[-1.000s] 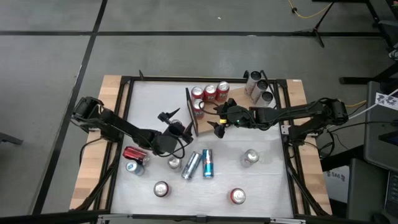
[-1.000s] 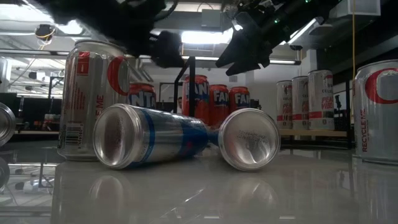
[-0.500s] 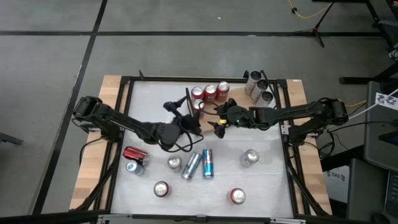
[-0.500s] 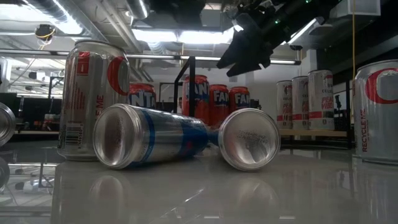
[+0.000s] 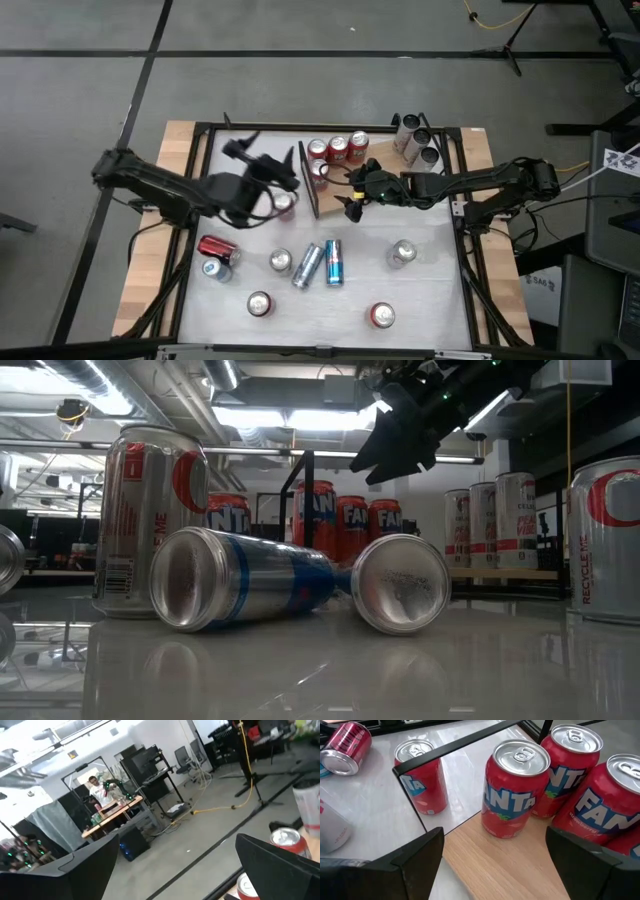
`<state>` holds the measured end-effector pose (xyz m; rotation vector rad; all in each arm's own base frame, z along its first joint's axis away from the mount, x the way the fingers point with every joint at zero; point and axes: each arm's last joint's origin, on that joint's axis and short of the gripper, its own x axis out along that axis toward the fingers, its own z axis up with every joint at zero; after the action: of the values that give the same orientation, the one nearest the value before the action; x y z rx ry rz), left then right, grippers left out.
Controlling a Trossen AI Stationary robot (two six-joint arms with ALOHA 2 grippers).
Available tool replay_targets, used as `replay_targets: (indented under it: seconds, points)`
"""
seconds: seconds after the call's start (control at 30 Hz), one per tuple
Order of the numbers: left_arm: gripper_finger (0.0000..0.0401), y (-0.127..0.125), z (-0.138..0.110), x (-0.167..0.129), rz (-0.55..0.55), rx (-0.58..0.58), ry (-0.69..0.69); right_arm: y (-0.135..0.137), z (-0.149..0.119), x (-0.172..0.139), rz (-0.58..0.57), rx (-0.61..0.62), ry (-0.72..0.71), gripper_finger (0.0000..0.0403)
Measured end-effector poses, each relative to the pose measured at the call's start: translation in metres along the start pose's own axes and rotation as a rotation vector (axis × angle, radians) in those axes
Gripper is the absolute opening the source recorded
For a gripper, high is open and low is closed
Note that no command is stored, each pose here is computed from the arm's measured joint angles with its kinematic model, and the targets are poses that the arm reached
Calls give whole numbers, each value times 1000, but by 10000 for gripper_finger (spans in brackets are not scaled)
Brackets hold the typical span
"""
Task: Place canned beverage on shelf
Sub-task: Put the center orange soda can on the shelf
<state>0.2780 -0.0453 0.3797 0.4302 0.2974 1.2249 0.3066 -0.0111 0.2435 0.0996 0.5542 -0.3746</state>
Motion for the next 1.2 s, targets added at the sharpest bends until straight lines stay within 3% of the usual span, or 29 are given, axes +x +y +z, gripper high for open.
replay_targets:
  seconds: [0.23,0.33,0.4,0.47,0.53,0.63,0.7,0.8,0.97,1.2]
  points:
    - [394,35,-1,-17,-62,-93,-23,0,0,0,0,1,-2,341]
    - [394,37,-8,-27,-153,-117,-53,0,0,0,0,1,-2,341]
    - [394,36,-15,-32,-303,-140,-75,0,0,0,0,1,-2,341]
    - [394,34,-27,-36,-557,-200,-34,0,0,0,0,2,-2,341]
    - [394,33,-40,-37,-810,-247,106,0,0,0,0,2,-2,341]
    - [394,30,-60,-38,-995,-253,375,0,0,0,0,3,-2,341]
    - [394,32,-70,-39,-1009,-255,505,0,1,0,1,4,-6,341]
    - [394,35,-78,-39,-987,-208,582,0,1,0,1,5,-8,341]
    - [394,38,-82,-37,-936,-100,540,0,1,0,1,7,-8,341]
    - [394,29,-85,-15,-888,-67,590,0,2,0,3,10,-18,341]
